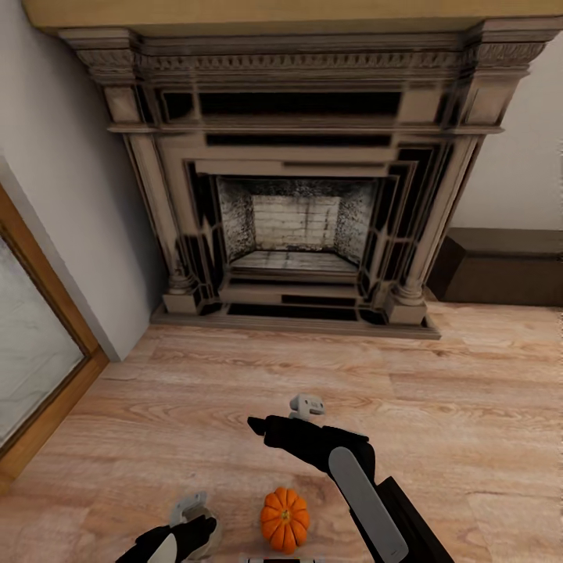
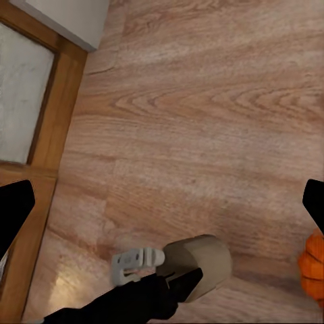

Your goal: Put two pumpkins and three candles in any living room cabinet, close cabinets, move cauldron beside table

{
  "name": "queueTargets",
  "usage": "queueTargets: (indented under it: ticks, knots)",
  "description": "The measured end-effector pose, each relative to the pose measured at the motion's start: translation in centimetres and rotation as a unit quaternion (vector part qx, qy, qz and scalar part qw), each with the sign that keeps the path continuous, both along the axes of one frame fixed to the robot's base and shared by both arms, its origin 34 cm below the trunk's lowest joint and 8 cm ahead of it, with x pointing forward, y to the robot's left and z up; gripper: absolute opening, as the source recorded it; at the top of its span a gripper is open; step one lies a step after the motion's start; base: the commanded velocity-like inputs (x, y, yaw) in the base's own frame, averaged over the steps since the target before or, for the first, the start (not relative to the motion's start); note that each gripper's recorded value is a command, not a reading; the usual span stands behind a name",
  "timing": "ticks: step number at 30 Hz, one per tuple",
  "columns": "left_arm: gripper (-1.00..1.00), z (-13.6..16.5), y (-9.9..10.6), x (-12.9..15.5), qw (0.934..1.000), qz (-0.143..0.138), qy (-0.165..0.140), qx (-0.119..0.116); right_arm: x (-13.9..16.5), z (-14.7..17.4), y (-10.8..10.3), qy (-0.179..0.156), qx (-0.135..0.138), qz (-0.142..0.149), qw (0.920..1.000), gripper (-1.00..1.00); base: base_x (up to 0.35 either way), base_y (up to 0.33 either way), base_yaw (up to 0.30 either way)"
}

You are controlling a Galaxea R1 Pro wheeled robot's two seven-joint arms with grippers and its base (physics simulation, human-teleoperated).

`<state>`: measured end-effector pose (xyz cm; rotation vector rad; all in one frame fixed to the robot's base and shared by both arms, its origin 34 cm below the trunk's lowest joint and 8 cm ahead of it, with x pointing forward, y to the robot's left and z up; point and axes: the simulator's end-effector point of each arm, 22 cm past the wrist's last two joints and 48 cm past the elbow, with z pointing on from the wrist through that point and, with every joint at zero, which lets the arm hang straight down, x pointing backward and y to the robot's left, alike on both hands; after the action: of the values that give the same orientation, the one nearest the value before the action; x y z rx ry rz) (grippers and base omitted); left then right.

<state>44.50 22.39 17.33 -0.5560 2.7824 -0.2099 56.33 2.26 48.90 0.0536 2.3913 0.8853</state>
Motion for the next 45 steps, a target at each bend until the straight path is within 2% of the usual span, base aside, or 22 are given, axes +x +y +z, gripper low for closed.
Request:
queueTargets:
  ticks: [6,11,17,21,23,27,29,31,33,35,37,39,42,45]
  knots:
    - [-1.00,1.4,0.1,0.4,1.0000,0.000,0.000,0.001,0.4,1.4,0.0,0.001,0.003,-0.001,1.0000,1.00,-0.105,0.000,0.000]
    - [-1.00,2.6,0.2,0.8,1.0000,0.000,-0.002,0.000,0.2,3.0,0.8,0.019,0.036,0.000,0.9992,1.00,-0.007,0.000,0.000]
    - [-1.00,3.9,0.3,1.2,1.0000,0.001,-0.002,0.000,0.6,4.5,0.8,0.022,0.042,-0.003,0.9989,1.00,0.000,0.000,0.000]
    - [-1.00,4.8,1.4,1.5,1.0000,0.004,-0.004,0.005,2.7,5.6,-1.8,0.022,0.050,-0.040,0.9977,1.00,0.000,0.000,0.000]
    - [-1.00,5.3,3.1,1.7,0.9998,0.014,-0.003,0.010,4.1,6.2,-3.9,0.021,0.058,-0.068,0.9958,1.00,0.000,0.000,0.000]
    - [-1.00,6.8,5.9,2.4,0.9994,0.031,0.012,0.003,6.0,7.4,-7.7,0.023,0.070,-0.106,0.9917,1.00,0.000,0.000,0.000]
    - [-1.00,8.9,7.6,4.4,0.9992,0.035,0.012,-0.012,6.6,7.8,-9.4,0.028,0.074,-0.121,0.9895,1.00,0.000,0.000,0.000]
    - [-1.00,12.0,8.8,6.9,0.9984,0.037,0.013,-0.042,7.0,8.1,-10.7,0.032,0.078,-0.131,0.9879,1.00,0.000,0.000,0.000]
    - [-1.00,15.9,9.7,9.3,0.9964,0.033,0.007,-0.078,7.2,8.5,-11.4,0.034,0.080,-0.137,0.9868,1.00,0.000,0.000,0.000]
    - [-1.00,18.7,10.3,10.5,0.9946,0.025,0.005,-0.101,7.4,8.9,-11.6,0.036,0.081,-0.139,0.9864,1.00,0.000,0.000,0.000]
    - [-1.00,23.4,9.9,12.6,0.9874,0.018,-0.010,-0.157,7.5,9.3,-11.8,0.036,0.081,-0.140,0.9861,1.00,0.000,0.000,0.000]
    - [-1.00,25.4,11.0,13.0,0.9863,0.015,-0.013,-0.164,7.6,9.7,-11.8,0.037,0.082,-0.140,0.9860,1.00,0.000,0.000,0.000]
    - [-1.00,29.6,12.6,14.7,0.9751,0.044,-0.042,-0.213,7.7,10.2,-11.8,0.039,0.081,-0.141,0.9859,1.00,0.000,0.000,0.000]
    - [-1.00,30.6,12.5,15.0,0.9735,0.044,-0.044,-0.220,7.9,10.8,-11.9,0.040,0.081,-0.142,0.9858,1.00,0.000,0.000,0.000]
